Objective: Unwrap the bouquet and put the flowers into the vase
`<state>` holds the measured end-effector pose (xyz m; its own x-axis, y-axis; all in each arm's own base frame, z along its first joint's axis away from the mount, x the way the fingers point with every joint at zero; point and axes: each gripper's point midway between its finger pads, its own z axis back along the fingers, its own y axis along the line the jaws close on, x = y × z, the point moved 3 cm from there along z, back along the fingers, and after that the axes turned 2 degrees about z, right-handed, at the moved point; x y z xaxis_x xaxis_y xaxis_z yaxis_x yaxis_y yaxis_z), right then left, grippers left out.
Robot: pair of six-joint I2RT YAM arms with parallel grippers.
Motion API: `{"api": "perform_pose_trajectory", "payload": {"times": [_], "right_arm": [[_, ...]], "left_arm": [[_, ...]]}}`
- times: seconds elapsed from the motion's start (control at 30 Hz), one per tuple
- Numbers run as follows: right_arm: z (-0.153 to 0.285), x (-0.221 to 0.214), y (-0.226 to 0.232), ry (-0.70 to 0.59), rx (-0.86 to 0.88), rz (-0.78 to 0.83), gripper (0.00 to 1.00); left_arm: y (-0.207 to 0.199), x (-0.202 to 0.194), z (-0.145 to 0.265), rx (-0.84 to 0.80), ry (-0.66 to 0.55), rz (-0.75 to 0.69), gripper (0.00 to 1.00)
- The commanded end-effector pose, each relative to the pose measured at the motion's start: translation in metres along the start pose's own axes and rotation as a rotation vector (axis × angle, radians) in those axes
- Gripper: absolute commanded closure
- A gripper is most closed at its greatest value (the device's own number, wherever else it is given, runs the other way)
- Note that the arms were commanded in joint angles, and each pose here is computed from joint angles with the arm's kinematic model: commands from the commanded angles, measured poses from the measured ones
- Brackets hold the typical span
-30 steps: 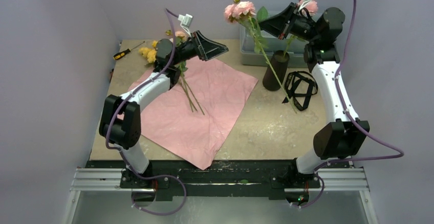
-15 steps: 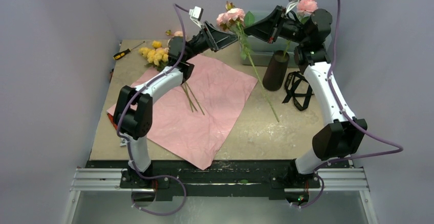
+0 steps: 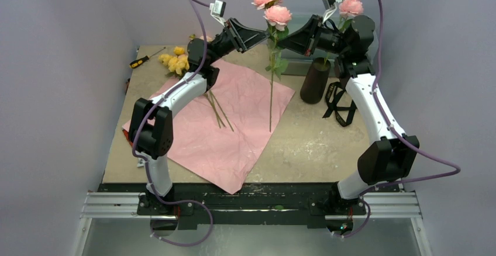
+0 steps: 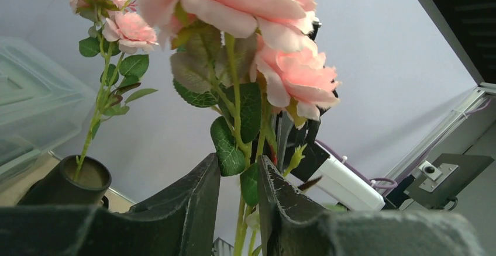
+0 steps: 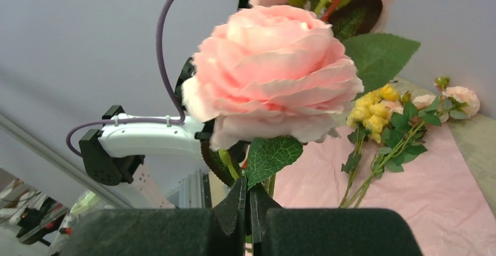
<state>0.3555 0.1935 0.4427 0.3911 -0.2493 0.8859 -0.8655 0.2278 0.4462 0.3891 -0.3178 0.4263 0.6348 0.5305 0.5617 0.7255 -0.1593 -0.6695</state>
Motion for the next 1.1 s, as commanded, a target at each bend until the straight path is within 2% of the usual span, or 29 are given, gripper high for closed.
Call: {"api": "perform_pose_trajectory", "payload": {"times": [0.0, 0.1, 0.13, 0.2, 0.23, 0.4, 0.5, 0.63, 0.7, 0.77, 0.83, 0.87, 0.93, 1.07], "right_arm": [[0.003, 0.0, 0.031, 0.021, 0.064, 0.038, 1.0], [0.002, -0.004, 0.031, 0.03, 0.071, 0.029, 1.0], [0.001, -0.004, 0.031, 0.03, 0.071, 0.029, 1.0], [0.001, -0.004, 0.03, 0.031, 0.072, 0.028, 1.0], [0.0, -0.003, 0.03, 0.031, 0.075, 0.027, 1.0], [-0.001, -0.003, 0.031, 0.038, 0.088, 0.026, 1.0], [-0.002, -0.005, 0.031, 0.047, 0.097, 0.022, 1.0], [-0.001, -0.01, 0.03, 0.069, 0.098, 0.02, 0.99], [0.001, -0.012, 0.027, 0.095, 0.072, 0.038, 0.78], [0.003, -0.016, 0.021, 0.126, 0.02, 0.068, 0.5], [0.006, -0.021, 0.014, 0.149, -0.031, 0.082, 0.29], [0.007, -0.022, 0.012, 0.154, -0.05, 0.087, 0.23], [0.008, -0.025, 0.006, 0.158, -0.079, 0.09, 0.17], [0.004, -0.023, -0.001, 0.14, -0.091, 0.108, 0.19]], "left_arm": [[-0.033, 0.014, -0.008, -0.094, -0.024, -0.093, 0.74], [-0.033, 0.013, -0.007, -0.095, -0.012, -0.101, 0.78], [-0.034, 0.011, -0.007, -0.097, -0.005, -0.102, 0.76], [-0.036, 0.009, -0.008, -0.104, 0.005, -0.107, 0.61], [-0.035, 0.008, -0.008, -0.102, 0.009, -0.105, 0.59], [-0.036, 0.005, -0.009, -0.105, 0.018, -0.101, 0.58], [-0.037, 0.004, -0.009, -0.104, 0.021, -0.099, 0.71], [-0.04, 0.007, -0.008, -0.11, 0.021, -0.13, 1.0], [-0.042, 0.01, -0.007, -0.109, 0.026, -0.153, 1.0], [-0.043, 0.013, -0.006, -0.106, 0.032, -0.171, 1.0], [-0.043, 0.012, -0.005, -0.105, 0.04, -0.178, 1.0], [-0.043, 0.012, -0.005, -0.105, 0.044, -0.18, 1.0], [-0.045, 0.01, -0.004, -0.109, 0.046, -0.176, 1.0], [-0.048, 0.009, -0.005, -0.12, 0.052, -0.174, 1.0]]}}
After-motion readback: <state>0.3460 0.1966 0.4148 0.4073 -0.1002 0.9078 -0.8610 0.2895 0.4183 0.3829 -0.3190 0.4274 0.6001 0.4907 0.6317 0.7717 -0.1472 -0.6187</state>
